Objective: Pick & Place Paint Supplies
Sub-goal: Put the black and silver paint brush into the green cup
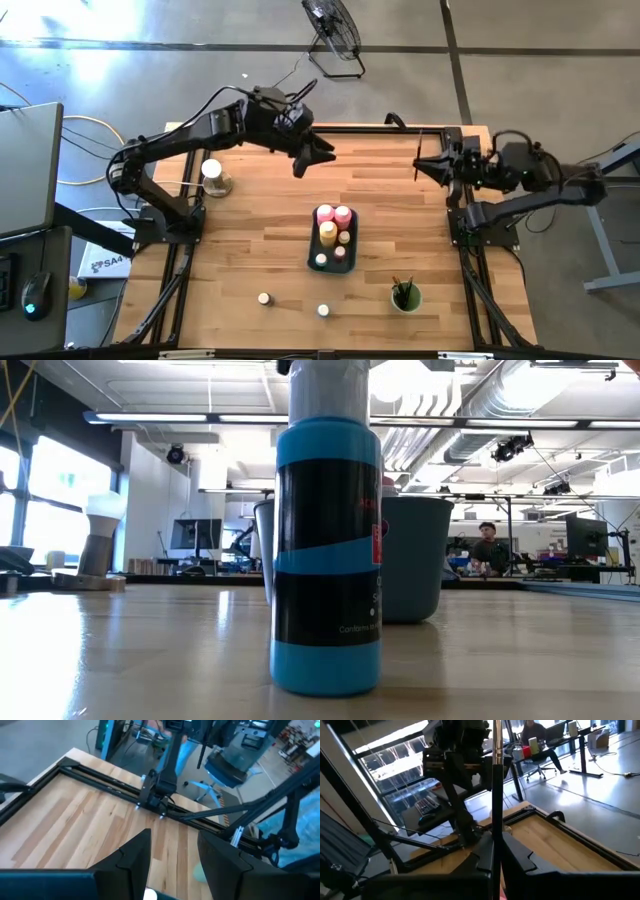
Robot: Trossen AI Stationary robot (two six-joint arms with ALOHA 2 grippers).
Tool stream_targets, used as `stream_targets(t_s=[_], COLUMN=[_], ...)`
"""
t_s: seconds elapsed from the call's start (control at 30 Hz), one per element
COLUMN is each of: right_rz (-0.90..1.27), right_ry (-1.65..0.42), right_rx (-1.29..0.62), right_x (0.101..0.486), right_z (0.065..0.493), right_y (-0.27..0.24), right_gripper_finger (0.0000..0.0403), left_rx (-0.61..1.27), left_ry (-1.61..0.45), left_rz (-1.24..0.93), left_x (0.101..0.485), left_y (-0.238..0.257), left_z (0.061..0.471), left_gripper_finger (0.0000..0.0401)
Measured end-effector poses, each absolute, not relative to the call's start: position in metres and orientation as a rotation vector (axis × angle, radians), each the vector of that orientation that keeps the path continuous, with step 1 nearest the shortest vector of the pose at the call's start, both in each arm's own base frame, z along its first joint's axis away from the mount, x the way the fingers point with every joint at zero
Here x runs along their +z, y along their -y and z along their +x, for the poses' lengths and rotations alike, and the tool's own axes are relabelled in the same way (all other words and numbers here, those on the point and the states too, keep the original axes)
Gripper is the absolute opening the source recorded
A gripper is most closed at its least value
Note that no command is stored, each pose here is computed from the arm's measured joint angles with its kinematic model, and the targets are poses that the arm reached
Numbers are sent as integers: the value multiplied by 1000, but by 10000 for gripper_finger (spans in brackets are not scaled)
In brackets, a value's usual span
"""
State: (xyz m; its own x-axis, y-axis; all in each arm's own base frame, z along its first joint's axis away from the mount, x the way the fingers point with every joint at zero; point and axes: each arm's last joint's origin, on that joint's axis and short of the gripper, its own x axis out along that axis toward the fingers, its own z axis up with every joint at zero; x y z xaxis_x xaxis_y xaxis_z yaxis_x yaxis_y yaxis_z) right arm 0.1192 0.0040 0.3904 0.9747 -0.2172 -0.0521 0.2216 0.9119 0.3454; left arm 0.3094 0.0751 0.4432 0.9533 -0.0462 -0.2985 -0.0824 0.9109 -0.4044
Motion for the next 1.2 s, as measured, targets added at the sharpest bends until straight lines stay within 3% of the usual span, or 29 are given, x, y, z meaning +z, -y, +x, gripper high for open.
stream_targets(t_s=[0.6, 1.2], right_rz=[335, 321], right_ry=[-57, -21], right_rx=[-331, -253], right_x=[371, 368], right_z=[125, 124], right_y=[-90, -139], right_gripper_finger=[7, 7], left_rx=[-70, -406], left_ry=[-306, 208], left_rz=[-378, -343], left_x=[445, 429], left_y=[-43, 20], left_z=[316, 411], left_gripper_finger=[159, 159])
